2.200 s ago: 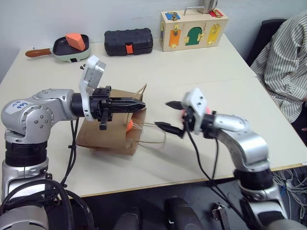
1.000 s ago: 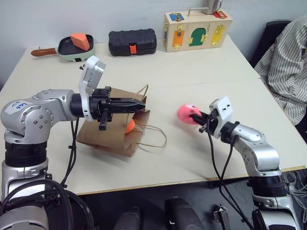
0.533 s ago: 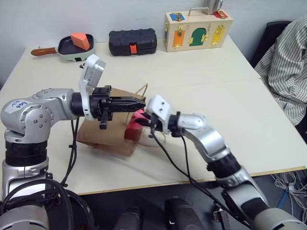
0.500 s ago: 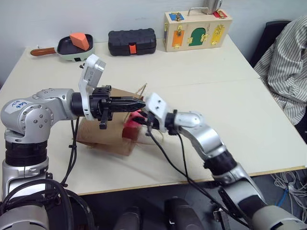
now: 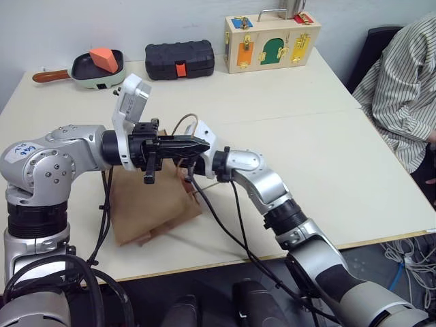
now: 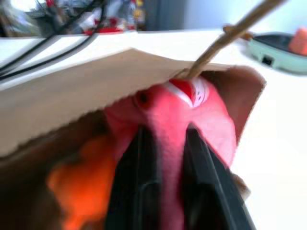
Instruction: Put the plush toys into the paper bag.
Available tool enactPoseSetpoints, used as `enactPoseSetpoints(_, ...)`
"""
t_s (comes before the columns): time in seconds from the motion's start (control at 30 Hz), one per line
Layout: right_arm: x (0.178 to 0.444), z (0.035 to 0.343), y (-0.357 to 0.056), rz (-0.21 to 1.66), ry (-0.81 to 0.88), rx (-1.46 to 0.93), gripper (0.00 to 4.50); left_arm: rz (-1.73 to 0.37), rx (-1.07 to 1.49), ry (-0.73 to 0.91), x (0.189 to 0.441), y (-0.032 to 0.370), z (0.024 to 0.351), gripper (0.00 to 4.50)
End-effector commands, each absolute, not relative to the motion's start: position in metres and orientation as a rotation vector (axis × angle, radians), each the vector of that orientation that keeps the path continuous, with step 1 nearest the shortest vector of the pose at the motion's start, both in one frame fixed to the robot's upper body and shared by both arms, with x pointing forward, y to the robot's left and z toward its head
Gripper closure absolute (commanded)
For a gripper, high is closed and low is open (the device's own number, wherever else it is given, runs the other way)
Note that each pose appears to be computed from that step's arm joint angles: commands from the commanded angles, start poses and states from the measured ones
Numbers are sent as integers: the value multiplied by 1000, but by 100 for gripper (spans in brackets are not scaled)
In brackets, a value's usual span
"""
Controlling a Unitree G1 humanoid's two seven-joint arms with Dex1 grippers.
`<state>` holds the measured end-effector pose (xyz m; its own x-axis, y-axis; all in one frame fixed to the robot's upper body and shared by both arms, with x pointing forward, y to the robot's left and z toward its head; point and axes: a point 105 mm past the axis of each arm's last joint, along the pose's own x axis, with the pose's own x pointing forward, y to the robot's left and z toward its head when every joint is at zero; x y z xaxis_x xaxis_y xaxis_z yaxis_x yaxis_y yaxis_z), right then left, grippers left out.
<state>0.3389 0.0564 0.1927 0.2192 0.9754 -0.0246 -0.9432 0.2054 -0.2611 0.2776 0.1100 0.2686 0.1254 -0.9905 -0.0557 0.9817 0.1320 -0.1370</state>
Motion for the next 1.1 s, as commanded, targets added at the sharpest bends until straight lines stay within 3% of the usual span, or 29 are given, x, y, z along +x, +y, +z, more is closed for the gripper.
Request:
enactPoseSetpoints(0.03,310,206,49,1509,-213,-232,442,-1428,-53,120,274,114,273,450)
enactPoseSetpoints(0.17,295,207,43,1593,-198,-222,442,-1434,-53,126,273,115,273,450)
enactPoseSetpoints(0.37,307,209,69,1532,-218,-188,442,-1452,-61,126,274,112,273,450)
enactPoseSetpoints(0.63,292,159,87,1638,-136,-365,442,-1455,-57,126,274,113,273,450)
enactPoseSetpoints(0.8,289,149,83,1664,-101,-399,272,-1454,-57,128,274,114,271,450)
enactPoseSetpoints(1.03,298,172,67,1600,-144,-377,26,-1453,-58,130,274,115,269,450)
enactPoseSetpoints(1.1,296,182,55,1595,-158,-378,5,-1454,-58,131,274,116,269,450)
